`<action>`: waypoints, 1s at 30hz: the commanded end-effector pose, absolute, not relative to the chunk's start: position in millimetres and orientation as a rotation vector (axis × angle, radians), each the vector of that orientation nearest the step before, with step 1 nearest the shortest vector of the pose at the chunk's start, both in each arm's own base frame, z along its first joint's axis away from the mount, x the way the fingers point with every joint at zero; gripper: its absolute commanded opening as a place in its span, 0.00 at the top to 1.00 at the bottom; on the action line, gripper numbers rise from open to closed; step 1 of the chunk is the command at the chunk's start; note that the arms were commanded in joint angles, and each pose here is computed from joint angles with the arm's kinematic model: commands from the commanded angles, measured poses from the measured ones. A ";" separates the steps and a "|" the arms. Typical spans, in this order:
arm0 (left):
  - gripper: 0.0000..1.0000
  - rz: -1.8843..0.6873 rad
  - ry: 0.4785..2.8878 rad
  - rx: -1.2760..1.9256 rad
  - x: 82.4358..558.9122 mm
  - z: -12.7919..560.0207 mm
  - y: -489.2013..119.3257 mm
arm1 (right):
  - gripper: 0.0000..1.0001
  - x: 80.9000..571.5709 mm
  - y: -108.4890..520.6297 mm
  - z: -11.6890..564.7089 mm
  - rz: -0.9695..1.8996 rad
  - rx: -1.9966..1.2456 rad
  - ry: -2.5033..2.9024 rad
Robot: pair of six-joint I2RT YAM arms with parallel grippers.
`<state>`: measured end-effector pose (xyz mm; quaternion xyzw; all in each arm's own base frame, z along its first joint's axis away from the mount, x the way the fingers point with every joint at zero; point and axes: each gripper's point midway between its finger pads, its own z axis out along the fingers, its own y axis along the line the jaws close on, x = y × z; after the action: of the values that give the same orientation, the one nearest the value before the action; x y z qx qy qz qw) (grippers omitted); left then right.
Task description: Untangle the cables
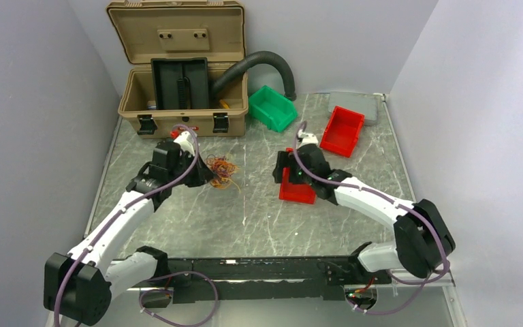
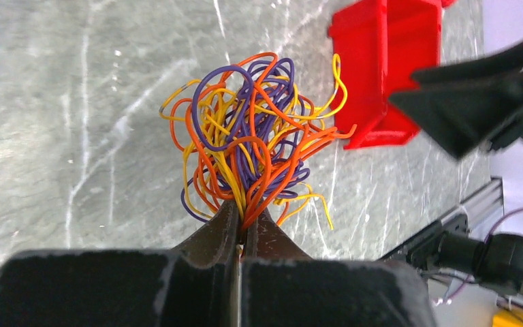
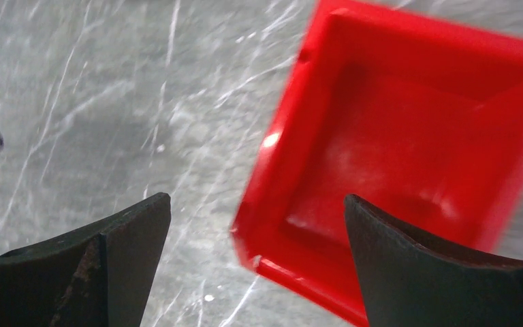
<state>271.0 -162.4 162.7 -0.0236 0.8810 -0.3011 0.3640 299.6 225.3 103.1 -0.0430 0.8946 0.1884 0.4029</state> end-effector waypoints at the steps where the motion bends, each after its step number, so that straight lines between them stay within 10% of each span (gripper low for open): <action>1: 1.00 -0.885 2.179 0.093 262.8 174.7 -184.9 | 0.00 319.5 196.8 123.7 0.550 0.023 2.212; 30: 1.00 -0.922 2.043 0.166 229.1 174.2 -181.9 | 0.00 471.3 227.8 86.2 0.452 0.088 2.236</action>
<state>227.8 -181.4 164.4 0.0552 0.8332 -0.3666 0.4102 429.7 219.6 54.9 0.0343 0.9142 0.1732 0.3649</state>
